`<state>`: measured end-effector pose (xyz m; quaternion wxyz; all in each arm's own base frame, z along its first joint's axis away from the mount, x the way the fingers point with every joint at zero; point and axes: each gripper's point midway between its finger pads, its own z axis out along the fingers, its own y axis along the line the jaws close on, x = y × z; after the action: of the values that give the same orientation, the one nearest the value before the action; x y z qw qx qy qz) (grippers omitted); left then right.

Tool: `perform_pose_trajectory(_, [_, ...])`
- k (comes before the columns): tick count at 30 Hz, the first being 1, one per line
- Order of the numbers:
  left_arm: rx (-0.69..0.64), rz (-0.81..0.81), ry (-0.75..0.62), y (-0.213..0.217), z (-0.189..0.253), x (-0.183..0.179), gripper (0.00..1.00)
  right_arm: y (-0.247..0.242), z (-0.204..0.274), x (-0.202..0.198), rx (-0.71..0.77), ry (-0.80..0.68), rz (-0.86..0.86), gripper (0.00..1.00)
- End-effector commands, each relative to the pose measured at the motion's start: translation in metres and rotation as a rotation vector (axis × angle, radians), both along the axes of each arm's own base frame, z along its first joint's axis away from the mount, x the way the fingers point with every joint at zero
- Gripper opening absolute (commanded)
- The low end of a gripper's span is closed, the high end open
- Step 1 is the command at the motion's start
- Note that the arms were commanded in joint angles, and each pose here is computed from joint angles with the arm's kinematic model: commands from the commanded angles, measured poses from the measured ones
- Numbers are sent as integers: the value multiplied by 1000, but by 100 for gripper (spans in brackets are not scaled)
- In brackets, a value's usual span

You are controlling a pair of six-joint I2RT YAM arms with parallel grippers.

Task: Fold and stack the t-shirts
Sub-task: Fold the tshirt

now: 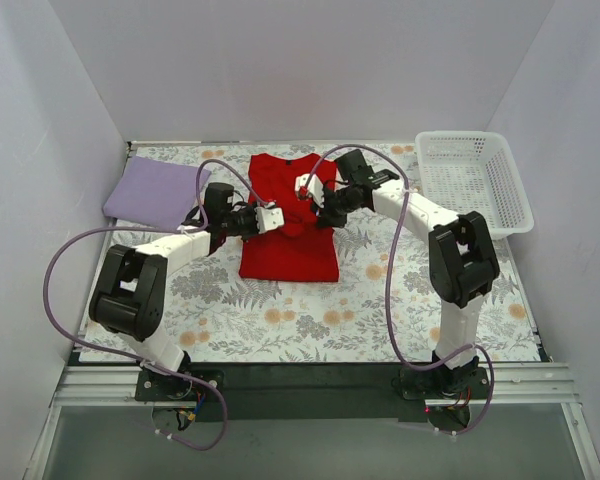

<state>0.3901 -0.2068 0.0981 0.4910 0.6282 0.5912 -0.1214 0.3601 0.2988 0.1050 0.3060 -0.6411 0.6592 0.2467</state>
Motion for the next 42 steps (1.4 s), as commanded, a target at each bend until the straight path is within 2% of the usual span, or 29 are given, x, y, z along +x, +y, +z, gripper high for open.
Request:
perform_pose_trajectory(1, [-59,-5,-114,-4,32,29,0,-3,13,28,17,-25,-54,1])
perform_pose_trajectory(13, [-76,58,-129,-1,21,68,0,-3,5,73,15,-22,-145,1])
perform_pose_trajectory(24, [-75,82,-108,3,10,73,0,1,1,91,15,-28,-176,1])
perform_pose_trajectory(27, [-77,94,-103,3,7,77,0,1,-2,95,9,-25,-187,5])
perform_pose_trajectory(28, [-79,100,-103,3,6,78,0,1,-4,96,4,-23,-194,10])
perform_pose_trajectory(30, [-112,164,-107,6,10,88,12,-1,-1,107,-5,-38,-248,20])
perform_pose_trajectory(31, [-139,206,-108,8,16,95,32,-2,-2,112,-9,-38,-278,35])
perform_pose_trajectory(32, [-163,242,-125,9,24,103,42,-4,1,119,-11,-52,-313,45])
perform_pose_trajectory(33, [-206,298,-100,10,32,109,64,-7,10,135,-14,-108,-373,51])
perform_pose_trajectory(34, [-223,355,-128,15,47,122,81,-10,17,141,1,-113,-433,64])
perform_pose_trajectory(37, [-260,371,-155,16,79,123,82,-15,48,155,49,-178,-504,76])
perform_pose_trajectory(39, [-253,333,-137,13,88,110,82,-15,62,151,97,-167,-482,77])
perform_pose_trajectory(40, [-225,279,-197,13,106,99,82,-15,71,139,123,-146,-444,79])
perform_pose_trajectory(41, [-197,195,-141,8,89,73,82,-14,71,125,132,-148,-345,80])
perform_pose_trajectory(42, [-169,134,-126,6,80,54,81,-5,77,100,211,-95,-202,81])
